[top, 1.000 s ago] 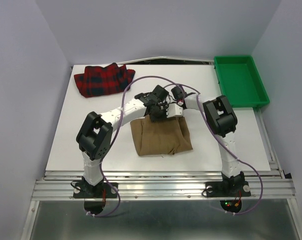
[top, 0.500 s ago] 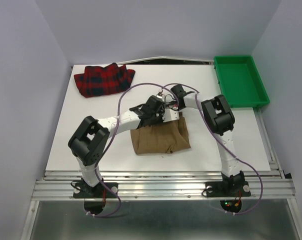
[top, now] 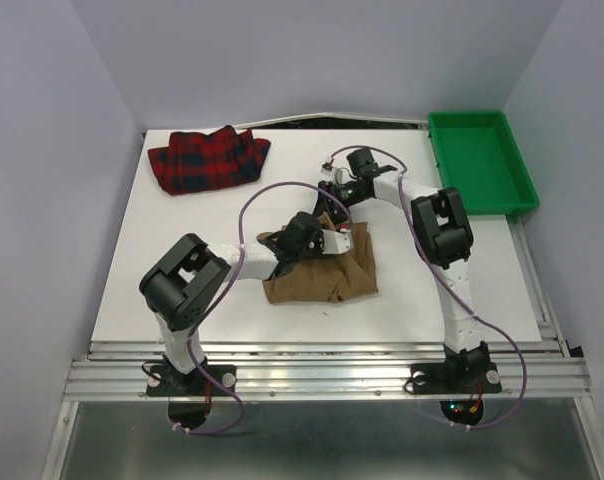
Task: Fold and stack the skirts
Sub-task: Fold the skirt
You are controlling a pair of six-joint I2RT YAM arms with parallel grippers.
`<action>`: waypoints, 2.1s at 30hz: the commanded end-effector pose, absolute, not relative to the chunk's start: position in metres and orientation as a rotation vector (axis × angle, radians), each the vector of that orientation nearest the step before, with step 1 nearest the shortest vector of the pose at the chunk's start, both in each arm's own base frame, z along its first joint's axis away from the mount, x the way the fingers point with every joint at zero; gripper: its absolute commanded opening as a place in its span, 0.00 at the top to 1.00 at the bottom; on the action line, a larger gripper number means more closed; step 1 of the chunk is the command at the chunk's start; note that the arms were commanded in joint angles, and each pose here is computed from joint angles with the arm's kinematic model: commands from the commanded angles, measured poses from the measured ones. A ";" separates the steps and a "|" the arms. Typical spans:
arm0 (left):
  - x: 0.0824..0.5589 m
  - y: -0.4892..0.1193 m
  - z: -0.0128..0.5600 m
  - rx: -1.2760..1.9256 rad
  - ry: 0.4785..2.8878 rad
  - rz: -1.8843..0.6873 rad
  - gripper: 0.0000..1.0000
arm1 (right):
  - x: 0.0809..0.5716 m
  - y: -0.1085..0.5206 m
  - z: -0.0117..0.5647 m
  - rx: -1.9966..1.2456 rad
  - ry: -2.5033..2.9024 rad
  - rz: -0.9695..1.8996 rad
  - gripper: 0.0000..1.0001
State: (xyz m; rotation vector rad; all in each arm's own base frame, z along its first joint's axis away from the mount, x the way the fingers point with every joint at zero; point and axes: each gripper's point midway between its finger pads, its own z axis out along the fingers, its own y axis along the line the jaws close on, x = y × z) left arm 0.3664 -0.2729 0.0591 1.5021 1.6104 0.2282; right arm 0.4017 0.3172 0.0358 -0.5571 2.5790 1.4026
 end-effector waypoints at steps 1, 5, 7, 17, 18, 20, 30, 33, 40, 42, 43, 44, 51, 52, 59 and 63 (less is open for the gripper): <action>0.345 -0.279 0.020 1.647 1.604 0.176 0.67 | 0.435 0.291 -0.006 -0.486 2.661 1.044 0.36; 0.341 -0.281 0.015 1.714 1.589 0.154 0.57 | 0.476 0.265 0.012 -0.374 2.603 0.991 0.30; 0.343 -0.286 0.019 1.732 1.582 0.142 0.52 | 0.488 0.256 0.023 -0.324 2.581 1.002 0.28; 0.372 -0.307 0.131 1.544 1.516 0.154 0.35 | 0.530 0.180 0.118 -0.144 2.387 1.044 0.12; 0.373 -0.308 0.145 1.517 1.512 0.147 0.25 | 0.530 0.176 0.128 -0.146 2.366 1.050 0.09; 0.375 -0.311 0.185 1.434 1.508 0.120 0.02 | 0.522 0.173 0.161 -0.162 2.314 1.068 0.05; 0.316 -0.294 0.265 1.153 1.625 -0.283 0.01 | 0.423 0.207 0.245 -0.214 2.171 1.399 0.19; 0.286 -0.288 0.256 1.085 1.685 -0.457 0.01 | 0.386 0.230 0.236 -0.289 2.208 1.465 0.24; 0.219 -0.295 0.202 0.966 1.817 -0.930 0.24 | 0.302 0.281 0.162 -0.453 2.432 1.538 0.35; 0.216 -0.288 0.176 0.861 1.951 -1.016 0.33 | 0.293 0.276 0.134 -0.407 2.503 1.518 0.37; 0.219 -0.287 0.171 0.814 1.974 -1.047 0.40 | 0.291 0.274 0.126 -0.405 2.517 1.506 0.38; 0.218 -0.283 0.150 0.762 2.049 -1.077 0.42 | 0.286 0.270 0.109 -0.418 2.565 1.482 0.39; 0.268 -0.256 0.099 0.360 2.245 -1.105 0.44 | 0.299 0.250 0.030 -0.361 2.775 1.202 0.46; 0.275 -0.254 0.093 0.336 2.267 -1.090 0.44 | 0.306 0.249 0.024 -0.363 2.777 1.170 0.46; 0.360 -0.230 0.060 0.192 2.350 -0.866 0.45 | 0.383 0.262 0.010 -0.422 2.691 1.005 0.46; 0.395 -0.226 0.076 0.204 2.307 -0.823 0.44 | 0.416 0.271 0.025 -0.450 2.620 0.980 0.46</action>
